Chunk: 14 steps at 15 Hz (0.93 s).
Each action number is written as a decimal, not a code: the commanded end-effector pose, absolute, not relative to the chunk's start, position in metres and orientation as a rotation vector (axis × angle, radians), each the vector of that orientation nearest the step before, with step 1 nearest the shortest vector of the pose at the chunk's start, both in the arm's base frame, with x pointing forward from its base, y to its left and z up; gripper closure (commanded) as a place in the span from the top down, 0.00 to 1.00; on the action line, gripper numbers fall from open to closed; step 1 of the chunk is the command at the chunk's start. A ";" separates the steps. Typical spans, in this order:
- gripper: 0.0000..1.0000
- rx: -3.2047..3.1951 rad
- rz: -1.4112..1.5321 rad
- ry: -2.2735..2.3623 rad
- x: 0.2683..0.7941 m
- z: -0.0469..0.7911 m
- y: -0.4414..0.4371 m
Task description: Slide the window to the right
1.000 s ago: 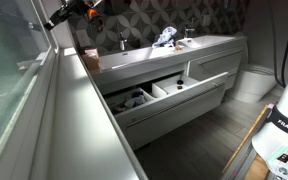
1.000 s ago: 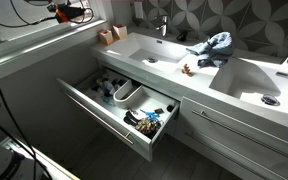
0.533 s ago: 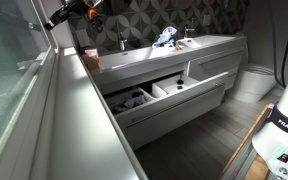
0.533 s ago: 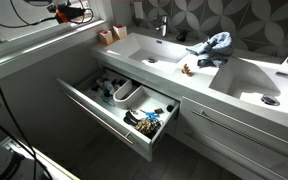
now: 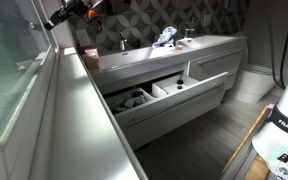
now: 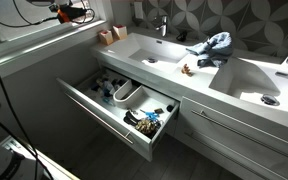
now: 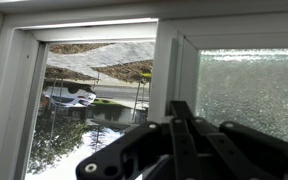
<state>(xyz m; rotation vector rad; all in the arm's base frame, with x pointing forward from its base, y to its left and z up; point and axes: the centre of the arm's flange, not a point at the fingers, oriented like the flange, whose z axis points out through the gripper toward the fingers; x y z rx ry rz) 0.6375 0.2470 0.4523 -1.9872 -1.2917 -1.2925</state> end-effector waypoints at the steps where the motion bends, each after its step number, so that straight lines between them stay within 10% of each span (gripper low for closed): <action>1: 0.00 -2.017 -1.422 -1.173 0.706 0.462 0.251; 14: 0.00 -2.058 -1.582 -1.032 0.790 0.464 0.223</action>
